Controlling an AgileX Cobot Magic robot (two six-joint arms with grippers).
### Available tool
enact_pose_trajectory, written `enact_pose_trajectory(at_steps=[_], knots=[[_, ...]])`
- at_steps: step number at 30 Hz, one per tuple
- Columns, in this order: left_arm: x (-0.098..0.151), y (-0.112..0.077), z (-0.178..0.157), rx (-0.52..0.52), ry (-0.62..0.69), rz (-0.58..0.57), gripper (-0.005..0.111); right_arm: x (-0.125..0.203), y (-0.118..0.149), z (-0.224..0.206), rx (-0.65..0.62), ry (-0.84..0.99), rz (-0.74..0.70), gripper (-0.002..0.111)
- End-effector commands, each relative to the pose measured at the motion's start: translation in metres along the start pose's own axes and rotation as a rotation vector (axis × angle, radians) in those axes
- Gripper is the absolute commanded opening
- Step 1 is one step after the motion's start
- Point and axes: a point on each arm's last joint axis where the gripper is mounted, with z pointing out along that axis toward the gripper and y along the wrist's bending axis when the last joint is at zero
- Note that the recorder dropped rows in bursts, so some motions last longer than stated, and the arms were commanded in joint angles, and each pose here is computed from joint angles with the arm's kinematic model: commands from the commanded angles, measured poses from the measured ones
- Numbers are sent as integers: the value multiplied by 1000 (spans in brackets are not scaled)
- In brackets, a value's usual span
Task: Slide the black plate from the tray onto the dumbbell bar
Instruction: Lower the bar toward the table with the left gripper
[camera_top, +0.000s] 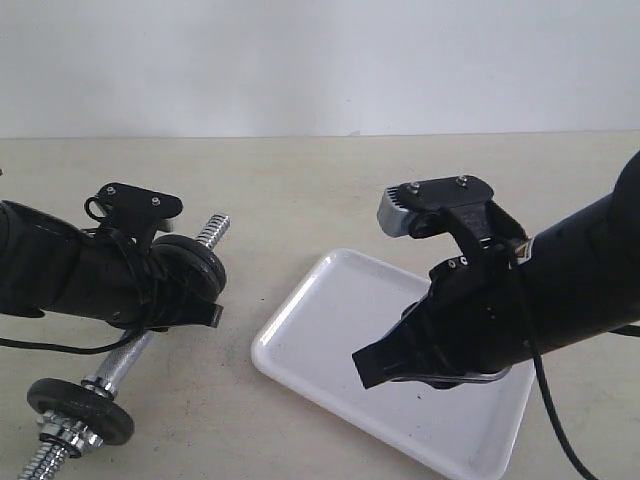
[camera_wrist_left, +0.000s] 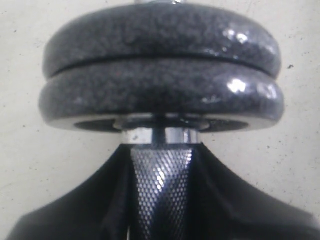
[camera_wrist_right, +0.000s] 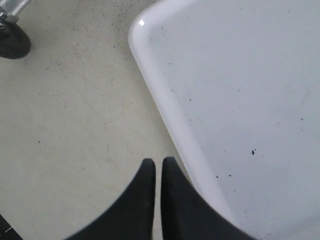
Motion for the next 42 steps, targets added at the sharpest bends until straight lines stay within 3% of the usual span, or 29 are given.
enact_pose_trajectory(at_steps=[1,4,6,13,15,42], knots=[[-11,2,-6,-26,-45,-27,4,4,0,0,2,13,-19,0],[-11,2,-6,-28,-45,-9,6,10,-3,3,12,20,-13,0],[-11,2,-6,-28,-45,2,13,15,-6,6,25,19,-6,0],[-12,8,-6,-90,-51,11,65,35,-17,15,69,24,16,0],[-12,9,-6,-103,-51,-3,72,37,-17,16,71,28,17,0],[-12,9,-6,-100,-53,-62,68,39,-19,16,78,19,20,0]])
